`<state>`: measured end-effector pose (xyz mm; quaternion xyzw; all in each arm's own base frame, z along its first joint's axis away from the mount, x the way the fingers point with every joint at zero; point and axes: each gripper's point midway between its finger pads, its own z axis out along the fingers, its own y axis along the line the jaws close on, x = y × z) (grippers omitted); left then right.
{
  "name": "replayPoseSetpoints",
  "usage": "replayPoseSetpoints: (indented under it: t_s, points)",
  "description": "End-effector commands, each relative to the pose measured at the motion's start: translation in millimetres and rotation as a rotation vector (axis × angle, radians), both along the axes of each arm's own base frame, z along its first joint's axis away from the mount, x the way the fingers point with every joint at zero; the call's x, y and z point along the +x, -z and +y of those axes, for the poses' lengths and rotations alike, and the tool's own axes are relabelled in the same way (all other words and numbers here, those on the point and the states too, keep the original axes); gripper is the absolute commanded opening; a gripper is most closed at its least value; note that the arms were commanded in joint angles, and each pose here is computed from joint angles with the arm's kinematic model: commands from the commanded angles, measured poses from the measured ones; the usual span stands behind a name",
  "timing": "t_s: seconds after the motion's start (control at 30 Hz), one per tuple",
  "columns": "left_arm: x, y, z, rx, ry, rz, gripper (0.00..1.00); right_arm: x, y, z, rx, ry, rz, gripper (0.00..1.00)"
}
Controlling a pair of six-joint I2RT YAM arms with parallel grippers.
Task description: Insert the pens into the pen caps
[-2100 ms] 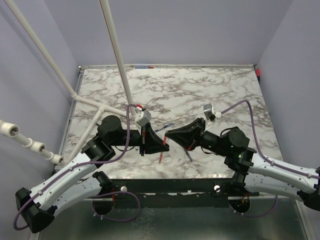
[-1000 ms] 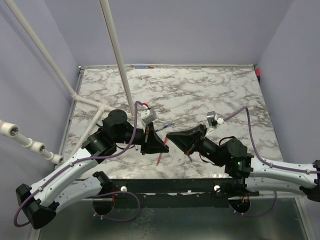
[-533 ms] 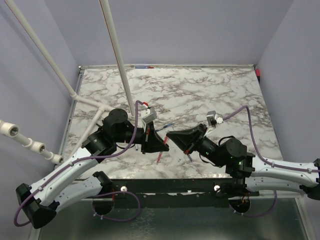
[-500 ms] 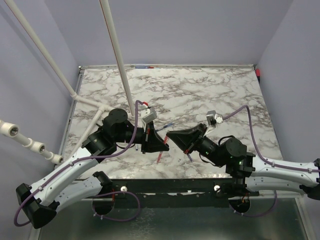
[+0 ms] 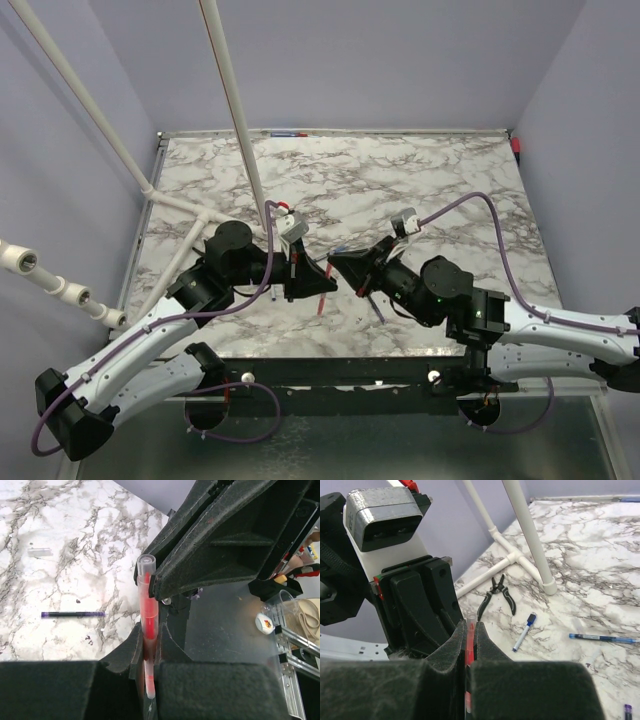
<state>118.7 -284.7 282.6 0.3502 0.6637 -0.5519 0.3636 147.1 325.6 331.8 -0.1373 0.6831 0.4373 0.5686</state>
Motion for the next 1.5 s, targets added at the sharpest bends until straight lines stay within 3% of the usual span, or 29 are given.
replayPoseSetpoints:
  t_s: [0.0, 0.2, 0.47, 1.0, 1.3, 1.47]
  points:
    - [15, -23, 0, -0.085, -0.075, -0.115, 0.00, -8, 41, 1, -0.217, -0.027, 0.006, 0.01]
    - [17, -7, 0, -0.059, -0.088, -0.083, 0.00, 0, 17, -5, -0.195, 0.022, -0.015, 0.19]
    - [29, 14, 3, -0.008, -0.160, -0.035, 0.00, 11, -19, -25, -0.164, 0.115, -0.051, 0.35]
    - [95, 98, 41, 0.294, -0.645, 0.171, 0.00, 46, 9, -60, -0.396, 0.377, -0.035, 0.43]
    - [115, 150, 64, 0.484, -0.825, 0.239, 0.00, 64, 77, -58, -0.606, 0.388, 0.094, 0.43]
    - [122, 173, 71, 0.566, -0.867, 0.250, 0.00, 74, 111, -65, -0.640, 0.373, 0.171, 0.44]
